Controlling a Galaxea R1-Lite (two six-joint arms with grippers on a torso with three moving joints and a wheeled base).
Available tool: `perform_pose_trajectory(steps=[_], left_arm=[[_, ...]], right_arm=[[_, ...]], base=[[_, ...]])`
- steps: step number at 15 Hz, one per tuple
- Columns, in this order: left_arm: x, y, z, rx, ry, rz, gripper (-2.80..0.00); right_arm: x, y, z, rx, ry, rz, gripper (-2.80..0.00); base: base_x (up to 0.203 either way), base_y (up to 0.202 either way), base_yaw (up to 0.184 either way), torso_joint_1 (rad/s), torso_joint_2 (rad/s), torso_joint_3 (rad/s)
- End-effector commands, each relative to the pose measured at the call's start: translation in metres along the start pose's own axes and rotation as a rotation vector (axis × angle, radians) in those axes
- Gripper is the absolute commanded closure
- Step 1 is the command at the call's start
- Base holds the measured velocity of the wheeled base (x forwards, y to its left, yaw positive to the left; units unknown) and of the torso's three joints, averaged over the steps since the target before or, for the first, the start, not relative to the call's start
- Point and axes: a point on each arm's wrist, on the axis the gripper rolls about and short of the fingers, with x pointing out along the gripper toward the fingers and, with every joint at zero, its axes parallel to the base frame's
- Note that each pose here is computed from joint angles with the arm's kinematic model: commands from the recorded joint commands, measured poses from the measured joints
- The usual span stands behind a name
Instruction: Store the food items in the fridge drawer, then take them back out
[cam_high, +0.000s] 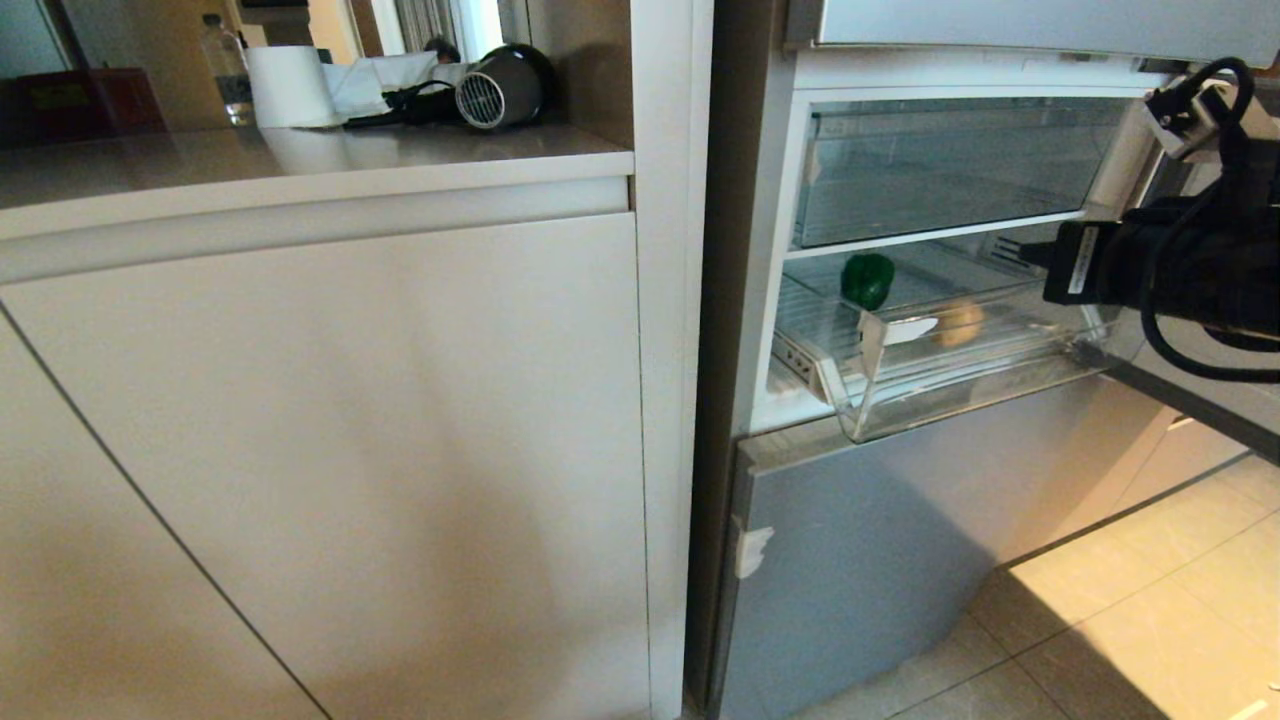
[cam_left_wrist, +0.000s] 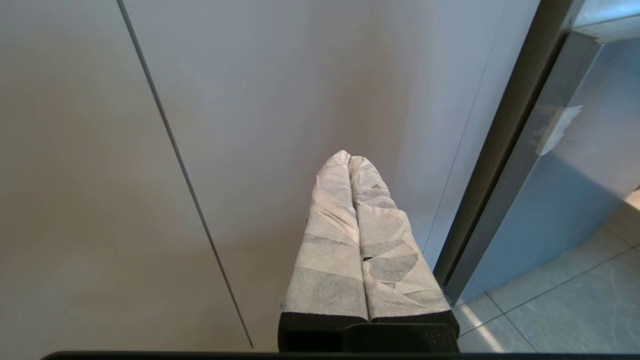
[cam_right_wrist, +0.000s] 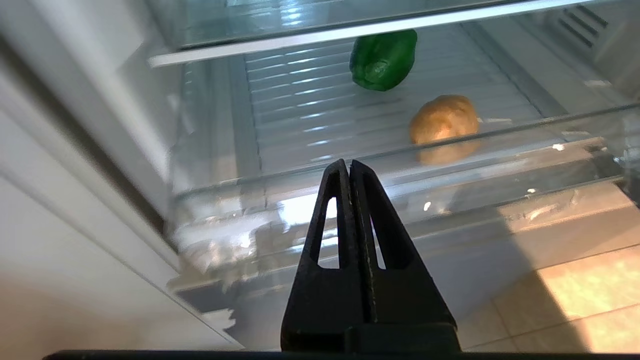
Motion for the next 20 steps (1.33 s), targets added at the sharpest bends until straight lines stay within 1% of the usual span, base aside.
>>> perform_pose_trajectory(steps=[1, 3, 5, 7, 9, 11, 13, 15, 18, 20], left_arm=[[0.001, 0.000, -0.003, 0.000, 0.011, 0.000, 0.00], [0.001, 0.000, -0.003, 0.000, 0.011, 0.000, 0.00], [0.001, 0.000, -0.003, 0.000, 0.011, 0.000, 0.00], [0.001, 0.000, -0.003, 0.000, 0.011, 0.000, 0.00], [0.001, 0.000, -0.003, 0.000, 0.011, 0.000, 0.00], [0.001, 0.000, -0.003, 0.000, 0.011, 0.000, 0.00], [0.001, 0.000, -0.003, 0.000, 0.011, 0.000, 0.00], [0.001, 0.000, -0.003, 0.000, 0.011, 0.000, 0.00], [0.001, 0.000, -0.003, 0.000, 0.011, -0.001, 0.00], [0.001, 0.000, -0.003, 0.000, 0.011, -0.001, 0.00]], right_arm=[[0.032, -0.016, -0.005, 0.011, 0.061, -0.015, 0.00], [0.046, -0.023, -0.006, 0.030, 0.110, 0.009, 0.00], [0.058, -0.026, -0.003, 0.047, 0.108, 0.030, 0.00], [0.073, -0.027, -0.005, 0.050, 0.112, 0.043, 0.00], [0.084, -0.028, -0.006, 0.050, 0.116, 0.076, 0.00], [0.096, -0.029, -0.010, 0.048, 0.131, 0.075, 0.00], [0.102, -0.032, -0.011, 0.053, 0.180, 0.067, 0.00], [0.111, -0.037, -0.014, 0.057, 0.203, 0.055, 0.00], [0.102, -0.037, -0.011, 0.056, 0.267, 0.046, 0.00], [0.081, -0.035, 0.000, 0.051, 0.301, 0.036, 0.00]], base=[[0.000, 0.000, 0.000, 0.000, 0.00, 0.000], [0.000, 0.000, 0.000, 0.000, 0.00, 0.000], [0.000, 0.000, 0.000, 0.000, 0.00, 0.000], [0.000, 0.000, 0.000, 0.000, 0.00, 0.000], [0.000, 0.000, 0.000, 0.000, 0.00, 0.000], [0.000, 0.000, 0.000, 0.000, 0.00, 0.000], [0.000, 0.000, 0.000, 0.000, 0.00, 0.000], [0.000, 0.000, 0.000, 0.000, 0.00, 0.000], [0.000, 0.000, 0.000, 0.000, 0.00, 0.000], [0.000, 0.000, 0.000, 0.000, 0.00, 0.000]])
